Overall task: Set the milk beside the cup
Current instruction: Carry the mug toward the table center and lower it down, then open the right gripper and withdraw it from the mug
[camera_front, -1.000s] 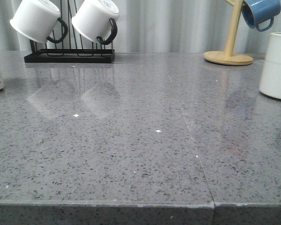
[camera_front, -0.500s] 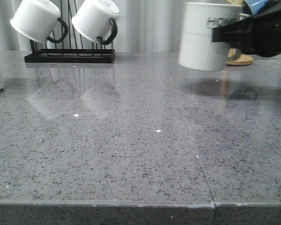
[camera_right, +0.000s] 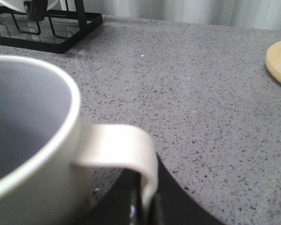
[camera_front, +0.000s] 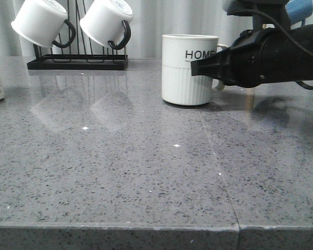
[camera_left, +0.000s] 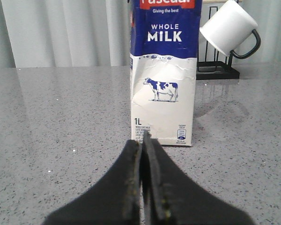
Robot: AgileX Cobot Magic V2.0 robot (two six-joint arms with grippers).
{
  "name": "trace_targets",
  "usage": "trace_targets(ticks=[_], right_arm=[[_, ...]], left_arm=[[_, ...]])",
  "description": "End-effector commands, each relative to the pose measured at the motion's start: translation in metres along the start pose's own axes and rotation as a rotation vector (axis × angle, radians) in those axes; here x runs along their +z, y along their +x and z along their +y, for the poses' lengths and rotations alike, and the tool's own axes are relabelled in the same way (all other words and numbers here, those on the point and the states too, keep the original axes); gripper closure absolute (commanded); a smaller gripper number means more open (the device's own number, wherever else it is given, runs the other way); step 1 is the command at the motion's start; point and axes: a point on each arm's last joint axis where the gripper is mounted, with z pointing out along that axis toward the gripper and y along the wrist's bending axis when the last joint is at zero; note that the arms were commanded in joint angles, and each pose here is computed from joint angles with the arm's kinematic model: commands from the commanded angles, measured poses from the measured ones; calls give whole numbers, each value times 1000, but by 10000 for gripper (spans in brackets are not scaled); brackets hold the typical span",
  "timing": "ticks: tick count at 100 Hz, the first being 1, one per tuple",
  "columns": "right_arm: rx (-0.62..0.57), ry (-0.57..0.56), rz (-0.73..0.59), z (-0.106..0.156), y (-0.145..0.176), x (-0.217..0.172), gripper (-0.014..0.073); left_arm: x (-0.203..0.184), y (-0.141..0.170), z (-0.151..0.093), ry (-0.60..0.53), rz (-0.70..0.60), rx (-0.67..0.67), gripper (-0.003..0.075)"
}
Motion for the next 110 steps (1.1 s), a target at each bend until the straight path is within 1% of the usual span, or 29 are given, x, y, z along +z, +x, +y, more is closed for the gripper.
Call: trace_targets(ticks=[1,9,14,26,31,34,61,93,100,110], right_arm=[[-7,-6,-160,1,-30,-3,659],[-7,-6,-159,1,-29,-3,633],[-7,-6,-157,1,-29,-3,578],[-7,-6,-158,1,-30,-3,393],[-7,-6,-160,1,-30,-4,353],[-7,-6,-160,1,-30,-4,344],[-8,-5,-159,0,-28,-13,346],[-8,-5,-161,-2,-27,-52,354],[-8,-5,-163,-3,-27,-65,399],[-7,-6,-165,-5,-24,-88,515]], left_arm=[[0,12,0,1,-41,-9,741],[0,12,0,1,-41,-9,741],[0,12,0,1,-41,-9,741],[0,12,0,1,-41,-9,741],[0,12,0,1,-41,-9,741],[0,12,0,1,-41,-9,741],[0,12,0,1,-41,-9,741],[0,12,0,1,-41,-9,741],[0,12,0,1,-41,-9,741],[0,12,0,1,-41,-9,741]])
